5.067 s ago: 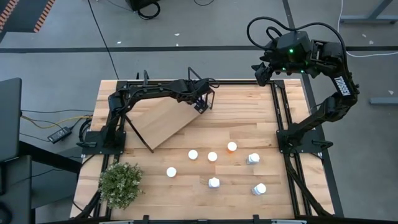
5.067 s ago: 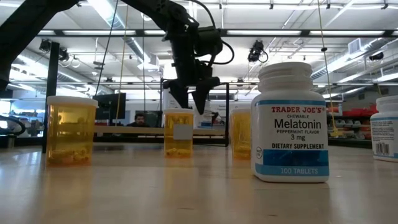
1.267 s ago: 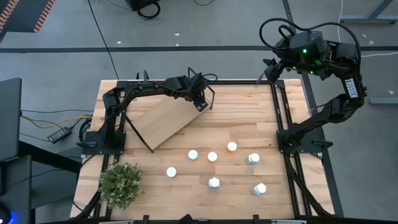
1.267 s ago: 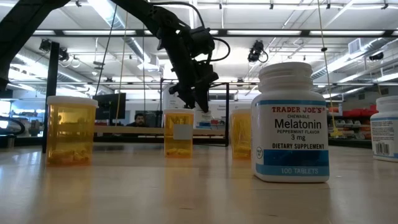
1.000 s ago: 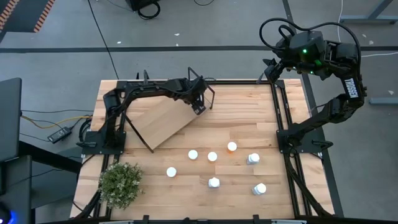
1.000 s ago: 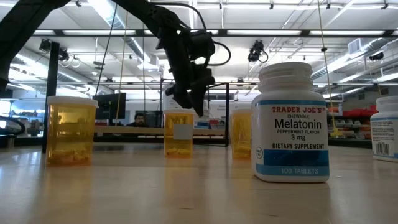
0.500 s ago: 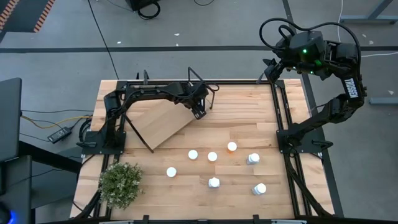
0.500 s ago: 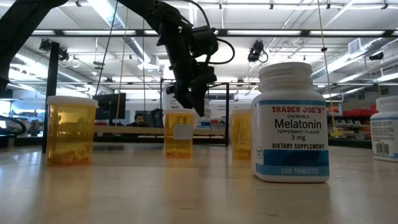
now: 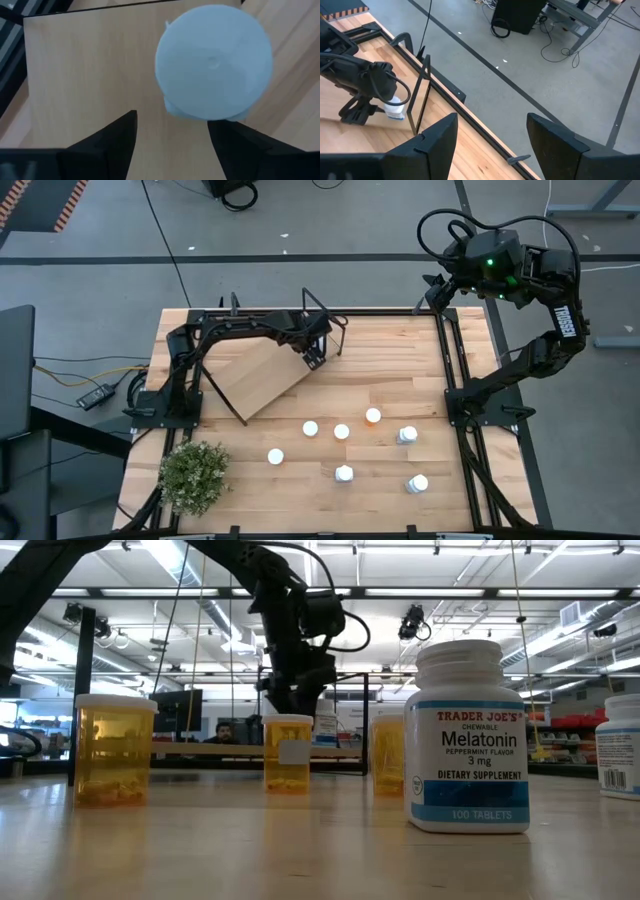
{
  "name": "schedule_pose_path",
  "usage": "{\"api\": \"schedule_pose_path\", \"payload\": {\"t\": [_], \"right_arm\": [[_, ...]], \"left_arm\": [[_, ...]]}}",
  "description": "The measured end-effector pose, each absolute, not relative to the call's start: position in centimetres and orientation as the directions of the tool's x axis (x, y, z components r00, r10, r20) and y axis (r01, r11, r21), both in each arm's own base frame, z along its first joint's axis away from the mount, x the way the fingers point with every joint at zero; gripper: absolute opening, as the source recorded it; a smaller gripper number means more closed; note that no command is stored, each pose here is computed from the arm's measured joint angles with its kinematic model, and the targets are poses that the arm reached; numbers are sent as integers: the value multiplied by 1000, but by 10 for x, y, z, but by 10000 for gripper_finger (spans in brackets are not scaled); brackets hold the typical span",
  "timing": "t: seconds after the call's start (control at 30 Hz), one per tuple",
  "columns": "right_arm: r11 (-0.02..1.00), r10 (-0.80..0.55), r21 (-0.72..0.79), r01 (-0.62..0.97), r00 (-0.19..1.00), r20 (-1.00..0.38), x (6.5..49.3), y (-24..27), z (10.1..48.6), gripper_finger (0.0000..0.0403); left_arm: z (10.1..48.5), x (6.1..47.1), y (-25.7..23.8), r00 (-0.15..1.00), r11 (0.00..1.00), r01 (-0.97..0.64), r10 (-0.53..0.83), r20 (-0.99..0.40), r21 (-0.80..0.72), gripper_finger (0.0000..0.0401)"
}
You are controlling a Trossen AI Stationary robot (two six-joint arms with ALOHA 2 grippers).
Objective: Pick and place medicine bottles onto shelf by color
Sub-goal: Put the white pill bottle on the shelf, then put the orange pill bottle on the shelf
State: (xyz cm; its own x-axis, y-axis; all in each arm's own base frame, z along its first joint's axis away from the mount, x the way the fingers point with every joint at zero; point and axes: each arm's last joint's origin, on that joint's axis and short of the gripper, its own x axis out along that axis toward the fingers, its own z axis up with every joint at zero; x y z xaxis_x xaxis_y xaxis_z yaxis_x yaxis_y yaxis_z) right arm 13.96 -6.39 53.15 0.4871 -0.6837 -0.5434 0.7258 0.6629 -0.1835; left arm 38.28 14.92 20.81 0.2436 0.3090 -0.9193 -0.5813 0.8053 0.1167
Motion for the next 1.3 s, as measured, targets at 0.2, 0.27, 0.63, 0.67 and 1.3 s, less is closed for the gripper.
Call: {"api": "schedule_pose_path", "payload": {"t": [0.2, 0.27, 0.63, 0.67, 1.3], "right_arm": [[663, -683, -183, 726, 488, -544, 140, -64, 531, 245], [666, -680, -181, 723, 490, -545, 140, -64, 531, 245], [672, -679, -193, 715, 490, -546, 140, -64, 531, 245], [672, -679, -193, 715, 491, -546, 140, -64, 531, 245], [776, -560, -123, 618, 588, -584, 131, -55, 532, 245]], "left_arm": [[215, 379, 144, 233, 798, -592, 304, -924, 113, 244], [222, 373, 142, 214, 798, -590, 298, -930, 120, 241], [272, 346, 111, 302, 836, -540, 85, -949, -97, 238], [278, 347, 103, 338, 863, -487, 46, -940, -133, 235], [269, 377, -59, 429, 995, 102, -57, -902, -14, 328]]}}
